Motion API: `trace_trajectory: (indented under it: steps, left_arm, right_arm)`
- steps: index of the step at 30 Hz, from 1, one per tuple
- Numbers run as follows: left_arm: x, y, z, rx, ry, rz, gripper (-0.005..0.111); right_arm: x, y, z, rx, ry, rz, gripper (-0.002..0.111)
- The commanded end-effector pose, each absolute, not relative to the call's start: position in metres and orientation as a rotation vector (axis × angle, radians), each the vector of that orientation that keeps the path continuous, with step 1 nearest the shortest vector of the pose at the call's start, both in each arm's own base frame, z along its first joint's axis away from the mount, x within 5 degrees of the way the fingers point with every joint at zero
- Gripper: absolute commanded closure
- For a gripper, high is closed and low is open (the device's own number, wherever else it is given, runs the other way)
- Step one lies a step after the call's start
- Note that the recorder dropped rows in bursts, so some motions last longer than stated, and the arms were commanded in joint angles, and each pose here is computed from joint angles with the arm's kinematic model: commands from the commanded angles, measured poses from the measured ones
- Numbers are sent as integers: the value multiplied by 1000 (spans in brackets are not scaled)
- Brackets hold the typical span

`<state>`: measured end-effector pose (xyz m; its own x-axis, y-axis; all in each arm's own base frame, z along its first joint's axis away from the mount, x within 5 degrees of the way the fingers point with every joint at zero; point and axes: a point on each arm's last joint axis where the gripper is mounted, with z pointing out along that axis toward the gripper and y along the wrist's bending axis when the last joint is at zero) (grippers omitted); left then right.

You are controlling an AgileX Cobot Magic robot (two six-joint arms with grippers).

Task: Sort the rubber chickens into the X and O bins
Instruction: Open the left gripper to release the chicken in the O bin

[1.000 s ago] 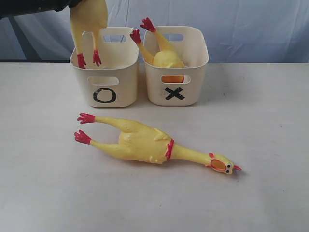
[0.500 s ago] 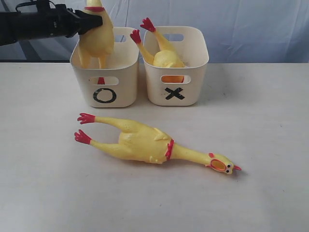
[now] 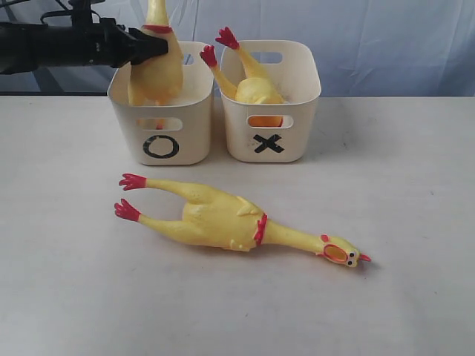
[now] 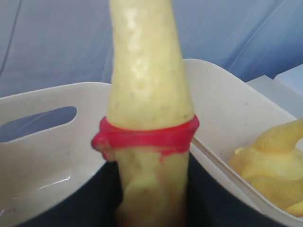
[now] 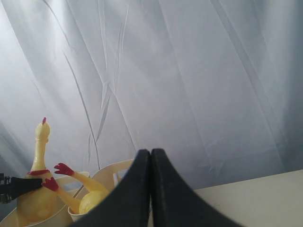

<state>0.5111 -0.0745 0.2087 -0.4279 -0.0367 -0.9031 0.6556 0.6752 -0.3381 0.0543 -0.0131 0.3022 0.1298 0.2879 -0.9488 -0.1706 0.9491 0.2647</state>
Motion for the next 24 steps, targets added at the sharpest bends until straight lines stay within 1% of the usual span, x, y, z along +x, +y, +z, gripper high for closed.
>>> trace_trajectory:
  steps: [1,10,14,19,21,24]
  left_arm:
    - [513,-75,213,433,1874,-848,107]
    - [513,-74,210,417,1922,-828,106]
    - [513,-74,210,421,1920,-833,95]
    - [513,-74,210,421,1920,-833,72]
    - [513,-74,210,421,1920,-833,65]
    - [513,-74,210,420,1920,-834,62]
  right_arm:
    - [54,-14,302,101,1396,322,109]
    - [54,-14,302,101,1396,322,109]
    - [54,-14,302,101,1396,322,109]
    - [54,-14,302,101,1396,322,109]
    - [54,-14,302,101,1396,322,109]
    - [54,-14,302,101,1396,322,109]
